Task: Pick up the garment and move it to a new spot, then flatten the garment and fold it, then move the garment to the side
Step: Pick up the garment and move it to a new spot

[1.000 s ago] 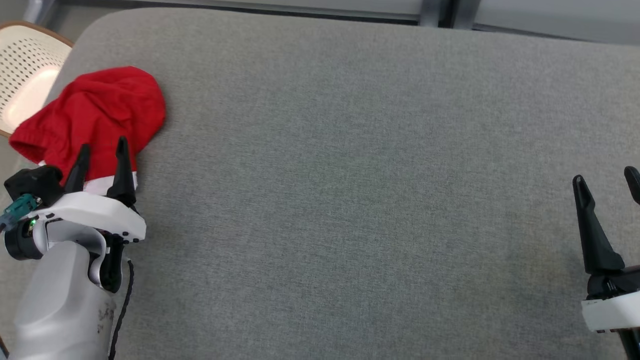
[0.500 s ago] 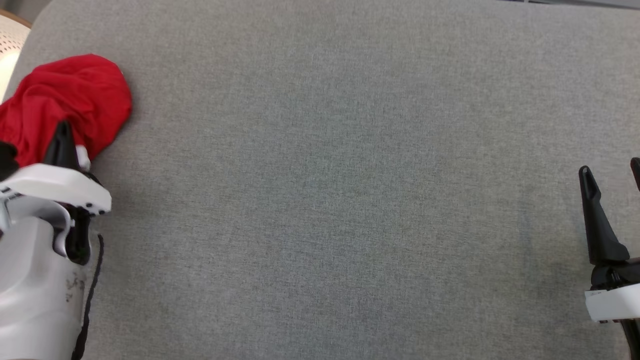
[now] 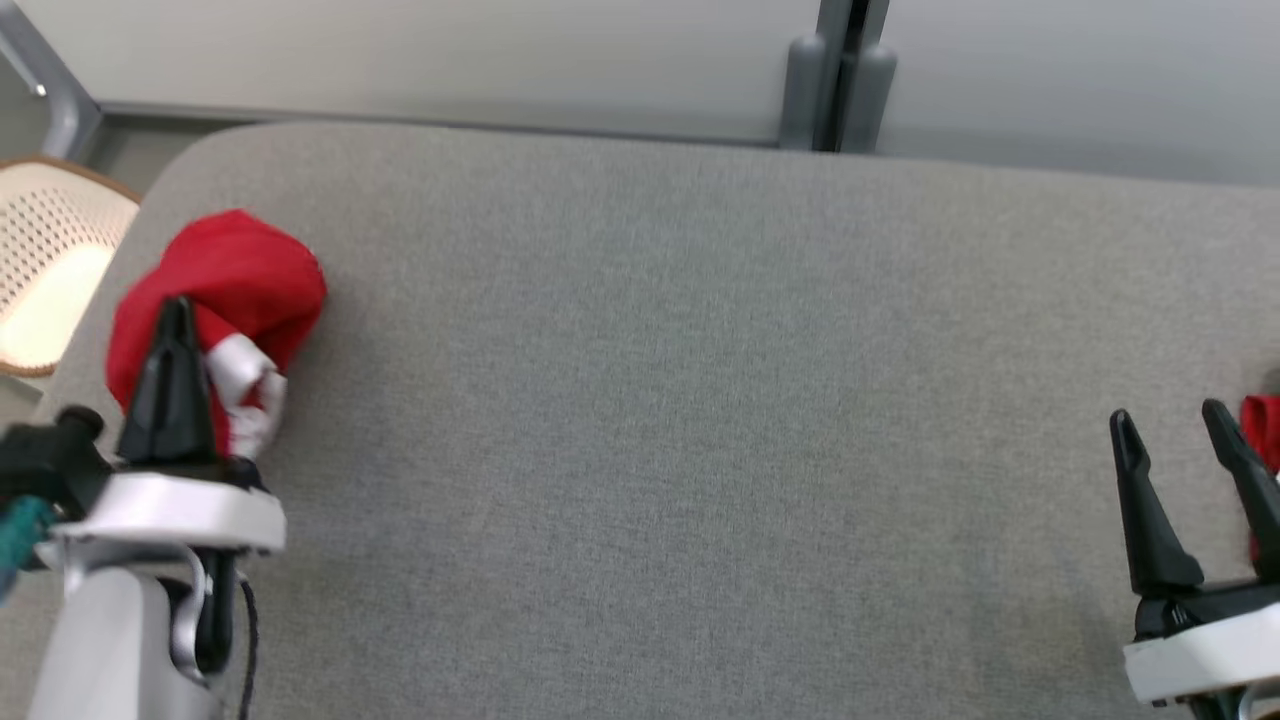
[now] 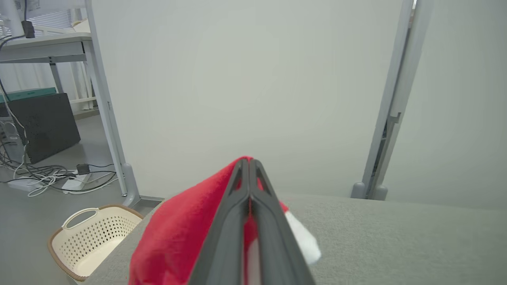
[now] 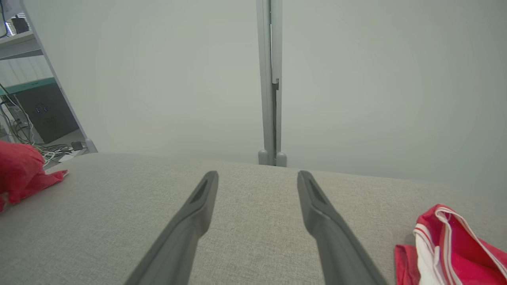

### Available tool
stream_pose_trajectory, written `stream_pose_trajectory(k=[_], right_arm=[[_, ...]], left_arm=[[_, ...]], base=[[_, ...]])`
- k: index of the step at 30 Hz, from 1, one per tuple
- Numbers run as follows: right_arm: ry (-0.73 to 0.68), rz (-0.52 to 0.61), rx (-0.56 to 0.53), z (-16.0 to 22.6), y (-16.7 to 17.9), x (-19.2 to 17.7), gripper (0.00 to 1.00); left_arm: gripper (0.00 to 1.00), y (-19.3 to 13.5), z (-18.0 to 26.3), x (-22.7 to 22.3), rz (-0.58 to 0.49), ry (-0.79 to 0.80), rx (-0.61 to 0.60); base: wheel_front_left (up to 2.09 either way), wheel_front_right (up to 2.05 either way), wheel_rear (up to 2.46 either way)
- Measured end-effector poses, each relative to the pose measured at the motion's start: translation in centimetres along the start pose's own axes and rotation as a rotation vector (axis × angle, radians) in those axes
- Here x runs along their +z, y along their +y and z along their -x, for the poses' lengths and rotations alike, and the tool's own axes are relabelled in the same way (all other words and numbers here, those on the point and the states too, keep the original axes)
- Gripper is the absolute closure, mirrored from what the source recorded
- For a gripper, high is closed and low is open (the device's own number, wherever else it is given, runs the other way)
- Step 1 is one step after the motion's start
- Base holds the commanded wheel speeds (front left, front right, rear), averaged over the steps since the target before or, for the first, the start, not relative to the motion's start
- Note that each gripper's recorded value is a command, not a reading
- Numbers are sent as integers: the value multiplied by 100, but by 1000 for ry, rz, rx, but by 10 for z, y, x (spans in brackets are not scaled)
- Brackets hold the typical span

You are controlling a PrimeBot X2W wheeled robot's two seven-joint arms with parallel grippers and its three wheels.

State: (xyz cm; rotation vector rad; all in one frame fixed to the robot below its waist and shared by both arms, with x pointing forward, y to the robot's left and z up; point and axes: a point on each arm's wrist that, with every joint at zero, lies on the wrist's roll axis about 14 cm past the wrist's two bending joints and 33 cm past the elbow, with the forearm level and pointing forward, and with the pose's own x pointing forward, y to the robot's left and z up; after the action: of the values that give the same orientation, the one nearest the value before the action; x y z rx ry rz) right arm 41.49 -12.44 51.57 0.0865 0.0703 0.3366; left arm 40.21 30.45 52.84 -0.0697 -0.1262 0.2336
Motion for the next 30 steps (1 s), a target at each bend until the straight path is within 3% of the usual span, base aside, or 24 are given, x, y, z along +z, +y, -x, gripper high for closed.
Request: stream_pose_trajectory(k=[10, 21, 30], right_arm=[[-57, -8, -7, 36, 14, 22, 0], [-108, -24, -113, 55, -14, 35, 0], [-94, -50, -291, 78, -63, 20, 0]], left_arm=[[100, -47, 51, 32, 18, -64, -141], [100, -202, 43, 34, 160, -29, -554], [100, -342, 59, 4, 244, 74, -954]], base=[[0, 0, 0], [0, 0, 0], [0, 0, 0]])
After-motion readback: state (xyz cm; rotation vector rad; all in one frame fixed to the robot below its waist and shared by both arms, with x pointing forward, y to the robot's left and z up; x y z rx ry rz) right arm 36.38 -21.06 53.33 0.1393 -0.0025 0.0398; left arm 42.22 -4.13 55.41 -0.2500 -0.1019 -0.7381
